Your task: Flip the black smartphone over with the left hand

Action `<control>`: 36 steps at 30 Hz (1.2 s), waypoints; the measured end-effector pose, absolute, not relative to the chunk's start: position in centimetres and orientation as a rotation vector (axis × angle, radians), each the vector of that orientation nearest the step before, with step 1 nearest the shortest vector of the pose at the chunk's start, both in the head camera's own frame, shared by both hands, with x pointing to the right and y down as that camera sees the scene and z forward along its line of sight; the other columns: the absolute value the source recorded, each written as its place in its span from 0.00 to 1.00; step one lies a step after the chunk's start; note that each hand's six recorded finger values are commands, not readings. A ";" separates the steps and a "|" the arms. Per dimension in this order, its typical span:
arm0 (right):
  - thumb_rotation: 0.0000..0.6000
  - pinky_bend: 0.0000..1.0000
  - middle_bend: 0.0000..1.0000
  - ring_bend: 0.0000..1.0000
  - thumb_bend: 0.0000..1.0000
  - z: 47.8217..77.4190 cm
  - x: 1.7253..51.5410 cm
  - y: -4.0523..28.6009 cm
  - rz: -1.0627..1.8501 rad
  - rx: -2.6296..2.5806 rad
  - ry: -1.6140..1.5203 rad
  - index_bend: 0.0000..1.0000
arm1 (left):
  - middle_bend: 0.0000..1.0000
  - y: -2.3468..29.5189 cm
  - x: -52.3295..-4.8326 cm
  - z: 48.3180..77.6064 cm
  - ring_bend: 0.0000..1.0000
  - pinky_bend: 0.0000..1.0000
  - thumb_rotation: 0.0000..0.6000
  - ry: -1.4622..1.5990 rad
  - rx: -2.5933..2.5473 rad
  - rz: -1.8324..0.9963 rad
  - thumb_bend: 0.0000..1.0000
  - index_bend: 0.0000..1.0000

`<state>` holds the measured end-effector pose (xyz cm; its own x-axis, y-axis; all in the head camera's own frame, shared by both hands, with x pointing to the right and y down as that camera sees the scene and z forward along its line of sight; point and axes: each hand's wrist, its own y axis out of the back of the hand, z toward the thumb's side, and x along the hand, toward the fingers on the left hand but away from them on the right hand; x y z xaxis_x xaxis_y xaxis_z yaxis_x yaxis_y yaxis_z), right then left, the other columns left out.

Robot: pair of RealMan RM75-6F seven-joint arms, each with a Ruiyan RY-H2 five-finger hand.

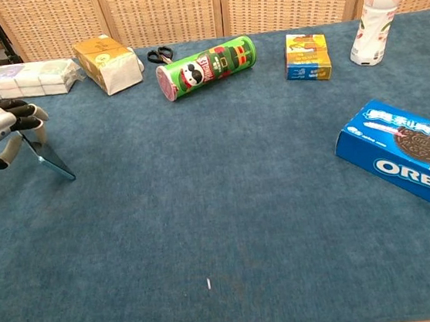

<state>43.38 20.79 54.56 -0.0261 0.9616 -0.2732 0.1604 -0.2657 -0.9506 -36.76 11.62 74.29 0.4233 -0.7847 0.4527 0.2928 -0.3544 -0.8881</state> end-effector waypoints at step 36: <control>1.00 0.04 0.00 0.00 0.00 53.8 43.7 20.5 1.358 -1.503 -1.249 0.13 | 0.00 10.0 -37.2 66.0 0.00 0.00 1.00 0.909 -1.618 -1.167 0.00 0.00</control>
<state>43.71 20.53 53.78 -0.0358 0.9653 -0.2585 0.1774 -0.2484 -0.9523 -37.24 9.97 66.04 0.2795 -0.9170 0.2845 -0.0518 -0.3102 -0.9492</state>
